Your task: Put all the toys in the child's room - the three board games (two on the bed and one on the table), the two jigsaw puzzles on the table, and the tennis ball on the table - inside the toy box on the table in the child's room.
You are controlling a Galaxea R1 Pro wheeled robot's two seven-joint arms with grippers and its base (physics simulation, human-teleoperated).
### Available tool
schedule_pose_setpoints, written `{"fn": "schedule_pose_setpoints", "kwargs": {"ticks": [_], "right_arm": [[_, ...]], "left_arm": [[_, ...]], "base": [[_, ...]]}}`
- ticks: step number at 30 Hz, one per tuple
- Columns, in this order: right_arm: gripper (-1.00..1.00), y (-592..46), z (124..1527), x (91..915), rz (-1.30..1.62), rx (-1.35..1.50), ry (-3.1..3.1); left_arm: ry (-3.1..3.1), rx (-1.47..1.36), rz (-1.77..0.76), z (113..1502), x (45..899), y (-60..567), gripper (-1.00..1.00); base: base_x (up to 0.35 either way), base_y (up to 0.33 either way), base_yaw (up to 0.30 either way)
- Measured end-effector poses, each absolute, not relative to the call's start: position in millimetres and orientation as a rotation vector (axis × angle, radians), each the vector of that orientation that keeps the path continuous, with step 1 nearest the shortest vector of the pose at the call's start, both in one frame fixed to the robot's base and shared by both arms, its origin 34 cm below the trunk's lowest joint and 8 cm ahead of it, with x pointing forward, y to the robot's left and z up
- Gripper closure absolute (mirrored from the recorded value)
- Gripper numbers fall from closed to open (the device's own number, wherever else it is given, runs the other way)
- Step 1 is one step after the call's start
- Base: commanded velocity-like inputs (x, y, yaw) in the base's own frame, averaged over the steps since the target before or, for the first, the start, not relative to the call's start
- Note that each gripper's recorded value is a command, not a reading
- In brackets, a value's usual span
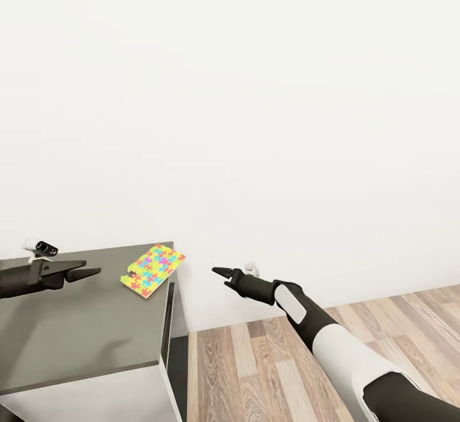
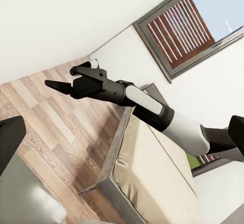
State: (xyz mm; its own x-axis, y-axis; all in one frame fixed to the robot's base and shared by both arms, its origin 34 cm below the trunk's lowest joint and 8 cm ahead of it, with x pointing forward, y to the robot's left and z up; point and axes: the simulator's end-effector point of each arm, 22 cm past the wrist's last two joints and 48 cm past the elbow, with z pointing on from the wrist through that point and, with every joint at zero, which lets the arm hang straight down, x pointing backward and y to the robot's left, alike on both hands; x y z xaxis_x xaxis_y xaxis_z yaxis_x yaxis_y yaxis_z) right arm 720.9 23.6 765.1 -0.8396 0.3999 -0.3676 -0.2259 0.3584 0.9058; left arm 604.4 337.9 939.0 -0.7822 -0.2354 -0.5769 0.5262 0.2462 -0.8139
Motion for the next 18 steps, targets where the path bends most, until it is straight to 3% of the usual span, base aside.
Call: {"fn": "schedule_pose_setpoints", "kwargs": {"ticks": [18], "right_arm": [[-1.00,28.7,766.3,720.1,1.517,0.150,2.083]], "left_arm": [[1.908,0.265,-1.596,938.9,604.5,337.9,-1.00]], "base": [[0.000,0.000,0.000]]}}
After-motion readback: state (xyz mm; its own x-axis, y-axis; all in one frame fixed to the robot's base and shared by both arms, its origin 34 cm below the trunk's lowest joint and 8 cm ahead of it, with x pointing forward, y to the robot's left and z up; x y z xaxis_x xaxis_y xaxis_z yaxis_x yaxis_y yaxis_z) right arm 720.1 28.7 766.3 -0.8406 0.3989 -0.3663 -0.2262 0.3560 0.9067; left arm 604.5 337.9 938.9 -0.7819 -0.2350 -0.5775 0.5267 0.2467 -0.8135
